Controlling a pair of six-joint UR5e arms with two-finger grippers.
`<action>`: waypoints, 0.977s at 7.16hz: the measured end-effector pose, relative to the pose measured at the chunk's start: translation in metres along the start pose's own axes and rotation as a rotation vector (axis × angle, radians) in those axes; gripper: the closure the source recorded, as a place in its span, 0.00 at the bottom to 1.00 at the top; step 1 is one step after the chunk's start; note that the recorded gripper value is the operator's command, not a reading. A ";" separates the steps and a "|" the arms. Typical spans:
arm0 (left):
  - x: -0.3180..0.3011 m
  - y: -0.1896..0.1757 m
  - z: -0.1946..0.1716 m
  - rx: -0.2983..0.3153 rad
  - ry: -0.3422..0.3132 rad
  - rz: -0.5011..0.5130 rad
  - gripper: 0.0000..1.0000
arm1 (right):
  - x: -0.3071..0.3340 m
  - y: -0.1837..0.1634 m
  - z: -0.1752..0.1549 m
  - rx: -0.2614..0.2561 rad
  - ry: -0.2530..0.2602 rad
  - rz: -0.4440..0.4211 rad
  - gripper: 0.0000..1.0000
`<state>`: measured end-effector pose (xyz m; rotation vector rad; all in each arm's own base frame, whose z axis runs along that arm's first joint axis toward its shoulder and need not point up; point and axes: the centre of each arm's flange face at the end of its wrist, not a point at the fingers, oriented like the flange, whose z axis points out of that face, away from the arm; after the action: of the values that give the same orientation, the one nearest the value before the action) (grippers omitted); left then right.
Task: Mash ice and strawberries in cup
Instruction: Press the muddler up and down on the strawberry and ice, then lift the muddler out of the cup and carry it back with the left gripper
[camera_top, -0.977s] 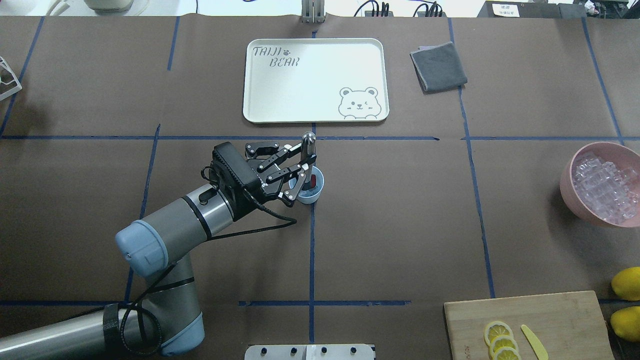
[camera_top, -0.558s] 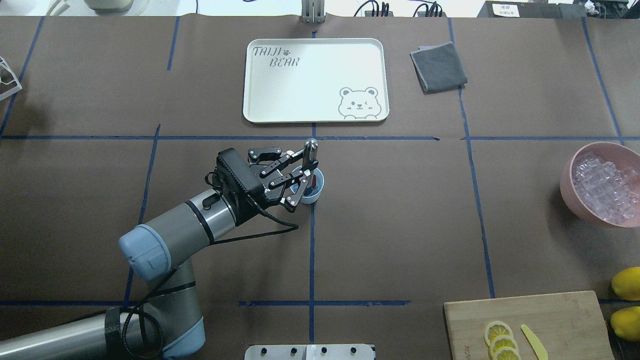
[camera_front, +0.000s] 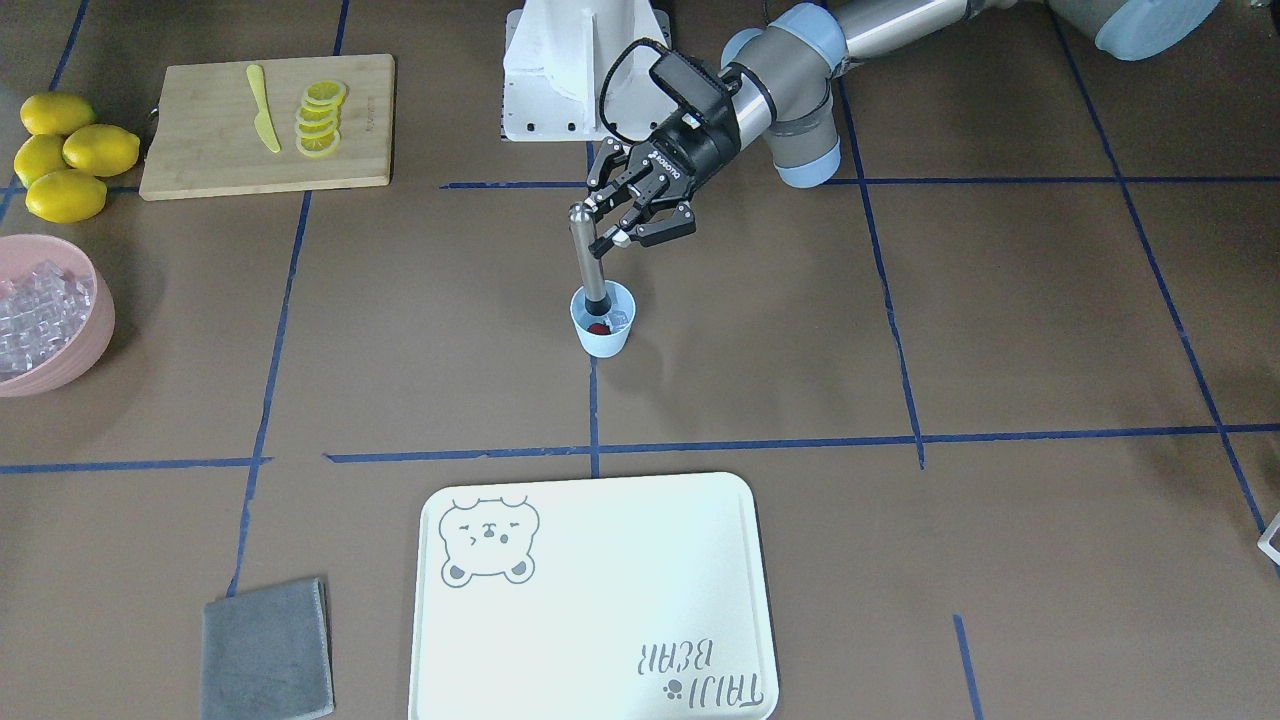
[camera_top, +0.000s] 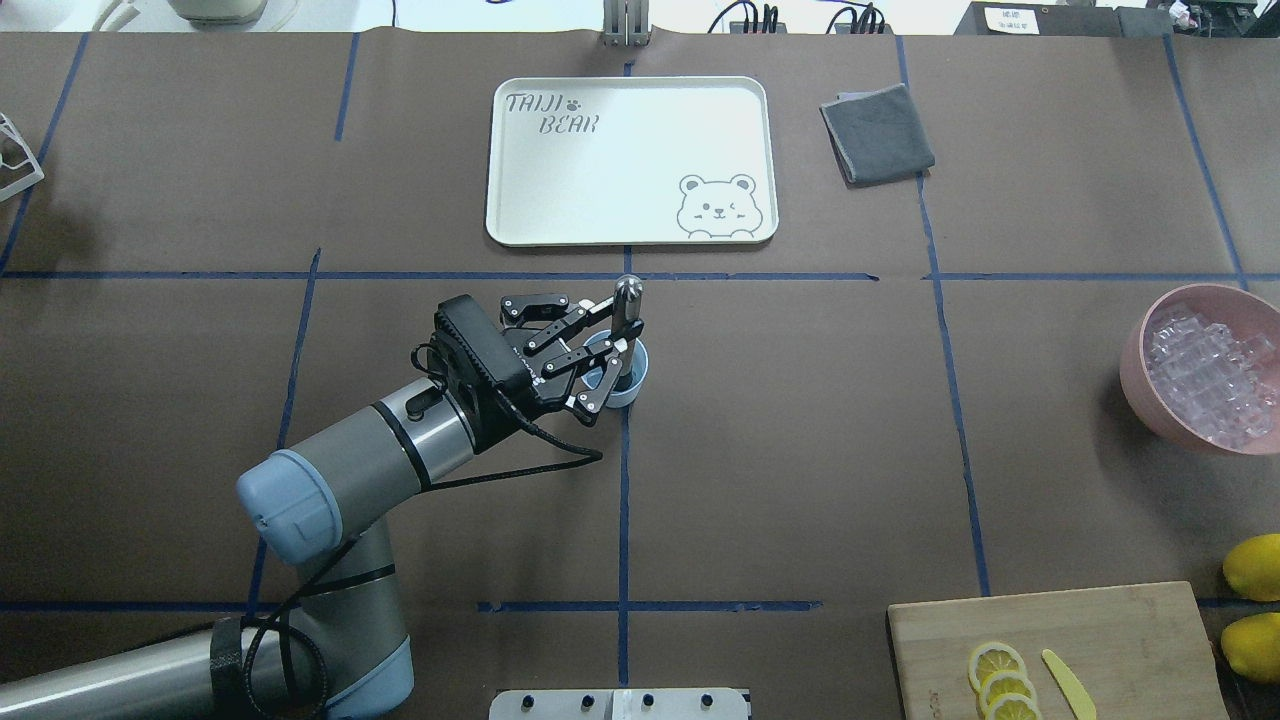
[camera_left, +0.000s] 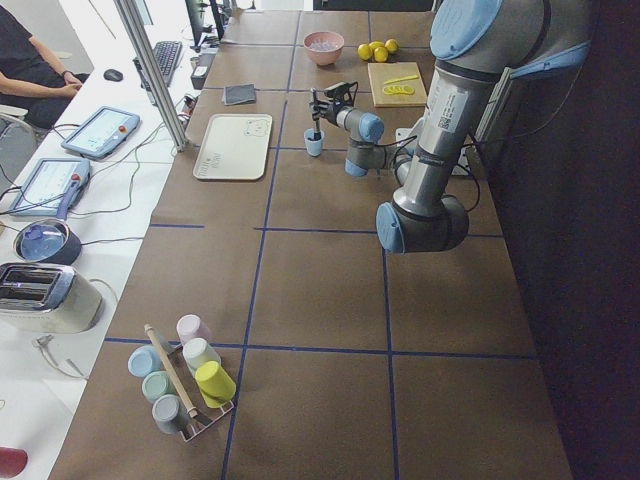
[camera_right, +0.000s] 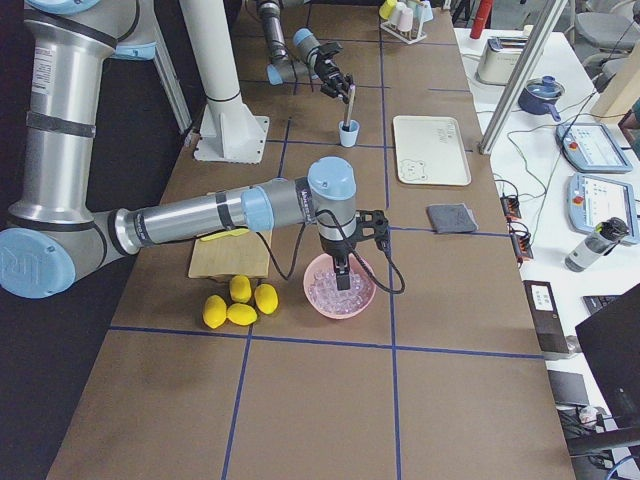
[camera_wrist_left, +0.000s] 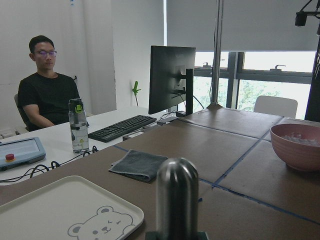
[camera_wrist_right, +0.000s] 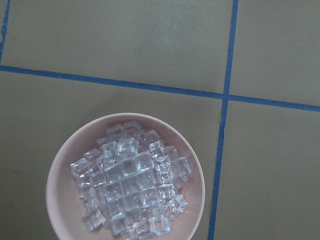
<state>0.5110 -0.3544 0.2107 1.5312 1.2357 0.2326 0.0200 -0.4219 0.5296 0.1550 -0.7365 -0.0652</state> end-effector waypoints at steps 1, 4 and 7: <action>0.005 -0.018 -0.003 0.010 0.004 -0.005 1.00 | 0.000 0.000 -0.001 0.001 0.000 -0.001 0.01; 0.024 -0.096 -0.019 -0.087 -0.035 0.030 1.00 | 0.000 0.000 -0.001 0.002 0.000 0.000 0.01; -0.010 -0.101 -0.039 -0.258 -0.165 0.013 1.00 | 0.000 0.001 -0.001 0.003 0.000 -0.001 0.01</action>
<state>0.4221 -0.3533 0.1477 1.3088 1.0242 0.2584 0.0207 -0.4212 0.5287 0.1581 -0.7366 -0.0647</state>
